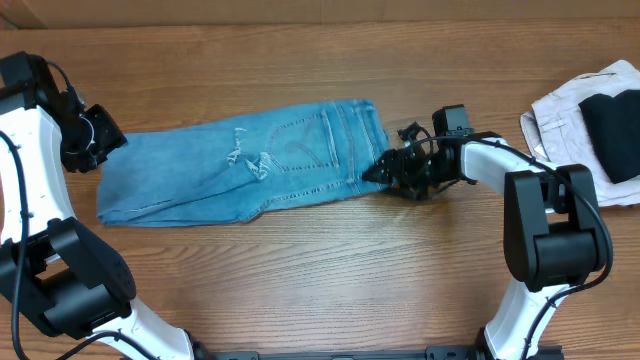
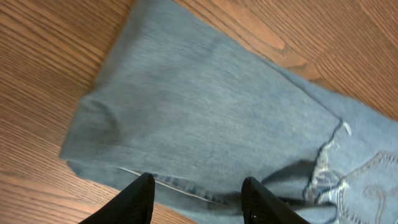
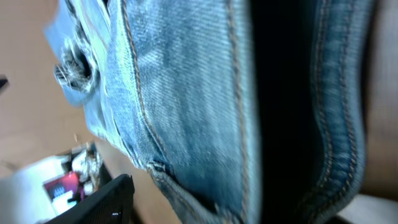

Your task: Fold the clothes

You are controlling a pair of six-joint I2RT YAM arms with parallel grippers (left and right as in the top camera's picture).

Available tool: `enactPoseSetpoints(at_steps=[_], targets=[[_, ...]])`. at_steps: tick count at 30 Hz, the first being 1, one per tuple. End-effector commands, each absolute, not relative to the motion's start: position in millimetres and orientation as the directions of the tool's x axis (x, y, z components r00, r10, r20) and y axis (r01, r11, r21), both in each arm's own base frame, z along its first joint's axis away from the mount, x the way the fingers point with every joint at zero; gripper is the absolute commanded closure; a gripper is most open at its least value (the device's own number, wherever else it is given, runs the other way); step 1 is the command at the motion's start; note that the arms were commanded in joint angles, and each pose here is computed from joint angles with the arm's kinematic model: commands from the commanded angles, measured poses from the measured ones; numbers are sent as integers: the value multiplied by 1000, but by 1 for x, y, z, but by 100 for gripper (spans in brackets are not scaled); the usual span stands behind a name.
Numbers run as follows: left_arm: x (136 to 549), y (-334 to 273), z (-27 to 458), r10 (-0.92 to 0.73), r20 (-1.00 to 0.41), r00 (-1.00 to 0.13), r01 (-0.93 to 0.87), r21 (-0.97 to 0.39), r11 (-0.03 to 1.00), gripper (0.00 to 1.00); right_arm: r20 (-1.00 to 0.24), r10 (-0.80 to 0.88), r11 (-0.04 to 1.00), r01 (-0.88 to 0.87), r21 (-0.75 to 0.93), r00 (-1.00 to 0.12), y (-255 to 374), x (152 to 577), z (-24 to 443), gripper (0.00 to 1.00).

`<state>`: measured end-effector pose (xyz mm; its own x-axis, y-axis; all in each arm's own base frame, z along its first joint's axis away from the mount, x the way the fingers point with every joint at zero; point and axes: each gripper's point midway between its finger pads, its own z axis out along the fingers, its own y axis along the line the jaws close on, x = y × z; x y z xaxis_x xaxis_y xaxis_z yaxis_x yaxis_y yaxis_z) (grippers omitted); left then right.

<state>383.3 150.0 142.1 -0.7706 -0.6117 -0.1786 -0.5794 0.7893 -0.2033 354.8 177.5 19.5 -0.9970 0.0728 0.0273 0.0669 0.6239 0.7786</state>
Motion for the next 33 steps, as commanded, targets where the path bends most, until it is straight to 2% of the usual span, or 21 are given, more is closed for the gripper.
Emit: enactPoseSetpoints(at_steps=[1,7,11,17,24,26,29,33], targets=[[385,147,145,-599,-181,-780,-562,-216,798,52,46,206,688,178,703,-978,167,369,0,34],[380,144,144,-592,-160,-789,-559,-210,802,54,-39,285,753,199,627,-958,149,390,-10,56],[377,143,143,-589,-148,-795,-558,-206,804,55,-107,282,776,161,610,-953,139,401,-10,71],[372,142,142,-572,-134,-809,-544,-196,816,56,-220,304,785,113,609,-927,106,428,15,78],[368,143,141,-573,-126,-810,-550,-176,816,52,-412,370,833,101,545,-833,22,456,94,86],[368,143,141,-573,-124,-810,-551,-177,816,51,-459,345,864,86,496,-819,6,457,117,91],[368,143,141,-573,-123,-810,-551,-177,816,51,-497,306,909,95,405,-812,-10,452,148,92],[368,143,140,-574,-121,-810,-551,-176,816,51,-532,220,931,14,364,-818,5,443,183,92]])
